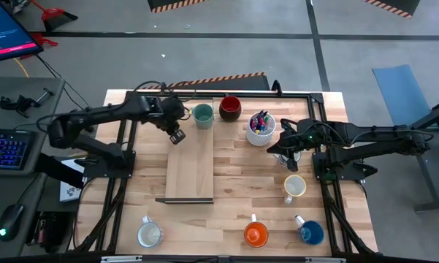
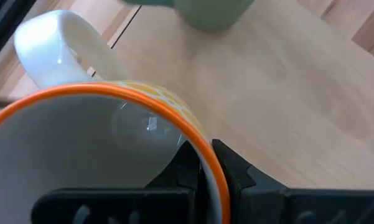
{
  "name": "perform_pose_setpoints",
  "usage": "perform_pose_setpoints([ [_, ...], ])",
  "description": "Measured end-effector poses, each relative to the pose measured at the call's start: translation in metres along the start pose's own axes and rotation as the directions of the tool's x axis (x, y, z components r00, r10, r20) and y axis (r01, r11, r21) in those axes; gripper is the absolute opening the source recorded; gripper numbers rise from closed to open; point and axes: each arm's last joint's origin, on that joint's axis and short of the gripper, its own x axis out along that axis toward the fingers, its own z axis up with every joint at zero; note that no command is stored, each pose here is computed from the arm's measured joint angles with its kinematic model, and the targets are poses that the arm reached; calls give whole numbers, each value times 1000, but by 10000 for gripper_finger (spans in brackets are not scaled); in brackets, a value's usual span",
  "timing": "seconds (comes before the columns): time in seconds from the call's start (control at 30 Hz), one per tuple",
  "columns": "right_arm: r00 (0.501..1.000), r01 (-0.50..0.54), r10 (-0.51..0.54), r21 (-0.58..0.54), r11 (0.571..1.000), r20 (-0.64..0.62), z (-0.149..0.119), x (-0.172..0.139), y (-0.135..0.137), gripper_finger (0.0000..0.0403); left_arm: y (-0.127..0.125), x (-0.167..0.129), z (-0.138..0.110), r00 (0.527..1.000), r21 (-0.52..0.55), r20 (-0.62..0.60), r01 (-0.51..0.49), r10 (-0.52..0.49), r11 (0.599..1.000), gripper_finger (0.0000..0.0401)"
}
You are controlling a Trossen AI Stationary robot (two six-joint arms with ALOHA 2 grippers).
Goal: Place coffee mugs
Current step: Put the yellow mug on the shelf
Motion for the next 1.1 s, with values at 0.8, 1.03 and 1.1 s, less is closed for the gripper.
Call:
perform_pose_setpoints([
  [0.8,1000,-18,18,23,1000,0,0,0,1,0,16,24,29,998,13,-51,-25,25,1000,9],
  [1.03,1000,-18,18,23,1000,0,0,0,1,0,14,24,29,998,27,-52,27,-26,999,9],
  [1.1,1000,-18,18,24,1000,0,0,0,1,0,14,24,29,998,26,-53,31,-30,999,9],
])
